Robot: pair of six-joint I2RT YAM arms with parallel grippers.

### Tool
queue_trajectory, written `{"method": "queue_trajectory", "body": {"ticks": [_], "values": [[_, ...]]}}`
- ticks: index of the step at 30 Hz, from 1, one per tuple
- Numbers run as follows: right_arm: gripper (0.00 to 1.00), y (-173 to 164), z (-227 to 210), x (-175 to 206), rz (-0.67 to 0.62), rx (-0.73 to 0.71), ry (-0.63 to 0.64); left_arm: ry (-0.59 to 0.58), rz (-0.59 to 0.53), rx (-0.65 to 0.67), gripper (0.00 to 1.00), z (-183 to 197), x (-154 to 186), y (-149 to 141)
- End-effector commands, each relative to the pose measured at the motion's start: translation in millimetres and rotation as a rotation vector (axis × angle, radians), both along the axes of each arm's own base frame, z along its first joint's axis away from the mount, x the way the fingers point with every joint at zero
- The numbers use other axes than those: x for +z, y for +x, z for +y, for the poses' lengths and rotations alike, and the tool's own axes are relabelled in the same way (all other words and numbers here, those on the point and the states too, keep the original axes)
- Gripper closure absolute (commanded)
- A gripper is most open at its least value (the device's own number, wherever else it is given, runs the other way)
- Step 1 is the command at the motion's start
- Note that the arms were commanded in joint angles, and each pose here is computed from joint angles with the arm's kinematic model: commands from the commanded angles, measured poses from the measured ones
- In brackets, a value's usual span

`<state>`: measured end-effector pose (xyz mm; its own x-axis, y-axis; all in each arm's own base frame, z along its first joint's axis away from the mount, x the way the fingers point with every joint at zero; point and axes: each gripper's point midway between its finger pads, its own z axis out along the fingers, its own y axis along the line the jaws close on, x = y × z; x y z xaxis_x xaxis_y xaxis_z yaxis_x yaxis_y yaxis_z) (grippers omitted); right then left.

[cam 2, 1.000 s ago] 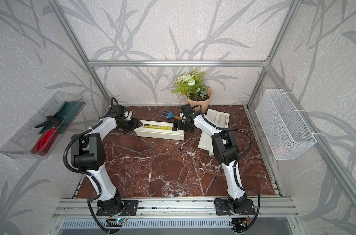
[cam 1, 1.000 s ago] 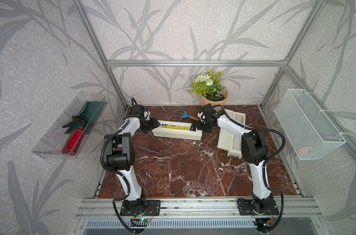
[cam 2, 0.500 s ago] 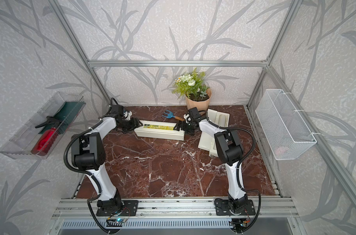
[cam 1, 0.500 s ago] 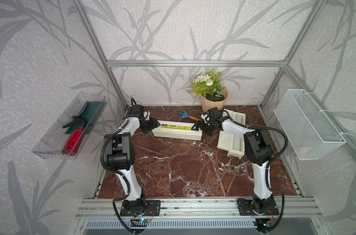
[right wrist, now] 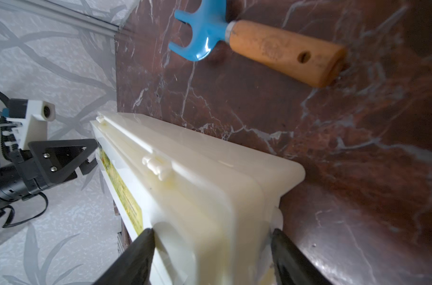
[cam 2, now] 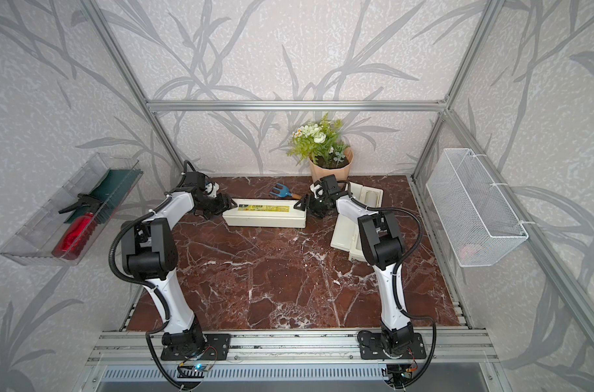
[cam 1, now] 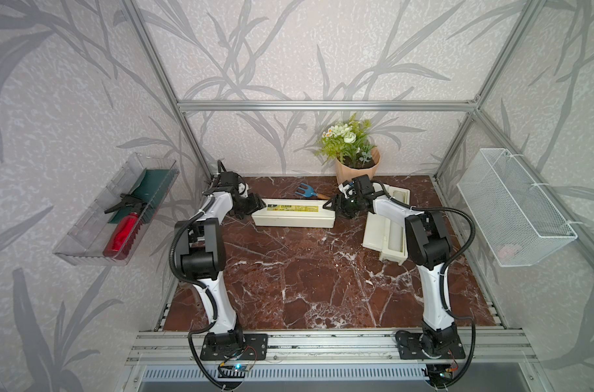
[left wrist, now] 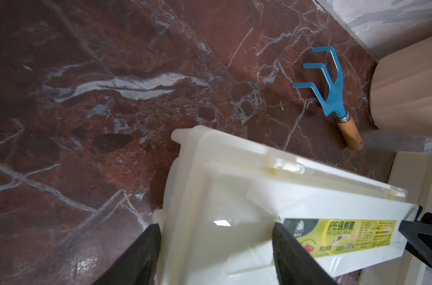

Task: Put plastic wrap rolls into dispensers
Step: Close the lid on the plastic wrap cutting box.

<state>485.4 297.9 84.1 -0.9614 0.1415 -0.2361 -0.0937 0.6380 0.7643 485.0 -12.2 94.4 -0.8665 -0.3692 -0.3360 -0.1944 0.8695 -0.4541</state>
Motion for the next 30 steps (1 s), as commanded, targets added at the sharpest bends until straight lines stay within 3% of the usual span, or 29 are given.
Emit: {"method": "queue_trajectory", "body": {"ticks": [1, 3, 7, 10, 13, 15, 17, 19, 24, 30], "values": [[0.27, -27.2, 5.9, -39.5, 0.124, 0.030, -0.047, 0.045, 0.184, 0.008, 0.29, 3.3, -47.5, -24.8], [0.13, -23.9, -1.3, -23.0, 0.013, 0.058, -0.102, 0.054, 0.175, 0.006, 0.29, 4.7, -43.8, -20.8], [0.00, -6.4, -21.3, 6.2, -0.167, 0.095, -0.284, 0.075, 0.159, 0.001, 0.27, 8.0, -35.1, -14.0], [0.00, 5.6, -23.2, 22.0, -0.278, 0.158, -0.455, 0.122, 0.139, 0.035, 0.25, 18.1, -26.1, -11.0], [0.00, 17.0, -14.3, 33.6, -0.365, 0.195, -0.479, 0.144, 0.089, 0.063, 0.21, 23.2, -10.1, -4.9], [0.00, 27.7, -10.3, 42.1, -0.443, 0.201, -0.477, 0.157, 0.049, 0.084, 0.19, 27.1, 5.0, 0.5], [0.00, 32.9, 0.3, 53.8, -0.517, 0.245, -0.429, 0.165, -0.001, 0.106, 0.05, 29.8, 22.3, 4.9], [0.00, 32.1, 15.8, 59.0, -0.549, 0.322, -0.372, 0.166, -0.051, 0.126, 0.01, 30.7, 39.1, 7.9], [0.00, 15.1, 46.0, 45.6, -0.451, 0.559, -0.256, 0.148, -0.096, 0.147, 0.00, 28.2, 64.6, -4.6], [0.00, 9.6, 51.6, 33.6, -0.425, 0.614, -0.233, -0.002, -0.094, 0.106, 0.12, -20.0, 43.7, -46.8]]}}
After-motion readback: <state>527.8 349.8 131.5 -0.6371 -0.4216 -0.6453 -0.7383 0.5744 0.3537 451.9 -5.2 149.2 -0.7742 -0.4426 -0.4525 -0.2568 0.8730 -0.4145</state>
